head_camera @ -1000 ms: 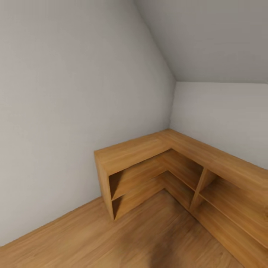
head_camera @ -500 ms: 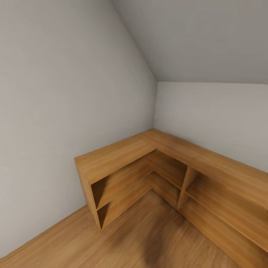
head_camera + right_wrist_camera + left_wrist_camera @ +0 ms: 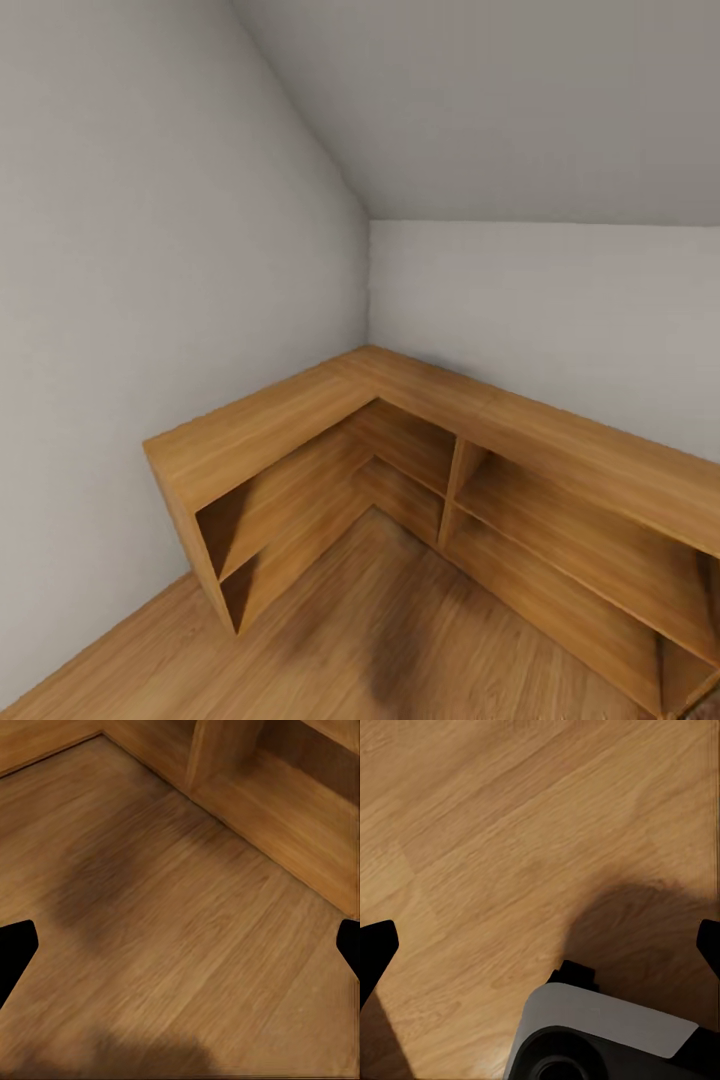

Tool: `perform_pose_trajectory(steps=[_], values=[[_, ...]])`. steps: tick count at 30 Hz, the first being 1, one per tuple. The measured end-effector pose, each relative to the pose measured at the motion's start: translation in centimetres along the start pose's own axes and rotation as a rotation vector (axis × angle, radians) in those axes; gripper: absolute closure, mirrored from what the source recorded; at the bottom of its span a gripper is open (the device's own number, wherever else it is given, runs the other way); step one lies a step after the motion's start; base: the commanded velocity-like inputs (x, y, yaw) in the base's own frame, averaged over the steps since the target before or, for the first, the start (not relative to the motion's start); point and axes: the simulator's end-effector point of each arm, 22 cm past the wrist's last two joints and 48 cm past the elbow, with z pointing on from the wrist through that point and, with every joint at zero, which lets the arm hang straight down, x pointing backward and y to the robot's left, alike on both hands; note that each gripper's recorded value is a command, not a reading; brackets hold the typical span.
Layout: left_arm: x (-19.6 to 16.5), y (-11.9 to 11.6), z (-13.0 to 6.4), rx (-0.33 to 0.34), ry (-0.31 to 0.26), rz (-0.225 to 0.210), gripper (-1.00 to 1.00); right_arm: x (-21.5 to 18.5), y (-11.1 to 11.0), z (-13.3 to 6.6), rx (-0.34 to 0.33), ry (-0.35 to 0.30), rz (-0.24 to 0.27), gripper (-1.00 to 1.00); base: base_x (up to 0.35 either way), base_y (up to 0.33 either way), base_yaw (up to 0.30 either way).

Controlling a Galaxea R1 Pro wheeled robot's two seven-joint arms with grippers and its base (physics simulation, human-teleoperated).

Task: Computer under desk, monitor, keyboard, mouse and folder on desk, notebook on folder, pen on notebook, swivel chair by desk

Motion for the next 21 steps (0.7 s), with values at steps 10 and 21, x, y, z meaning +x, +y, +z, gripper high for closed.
perform_pose_trajectory(steps=[10,21], values=[[0.10,-0.72,-0.21,0.011,0.001,-0.002,-1.00,-0.30,0.81,-0.01,-0.036,-0.012,-0.030,-1.00,0.000,0.000,-0.295],[-0.03,-0.90,-0.29,0.014,-0.003,-0.003,-1.00,-0.52,0.84,0.00,-0.038,-0.018,-0.032,-1.00,0.132,0.093,-0.295]])
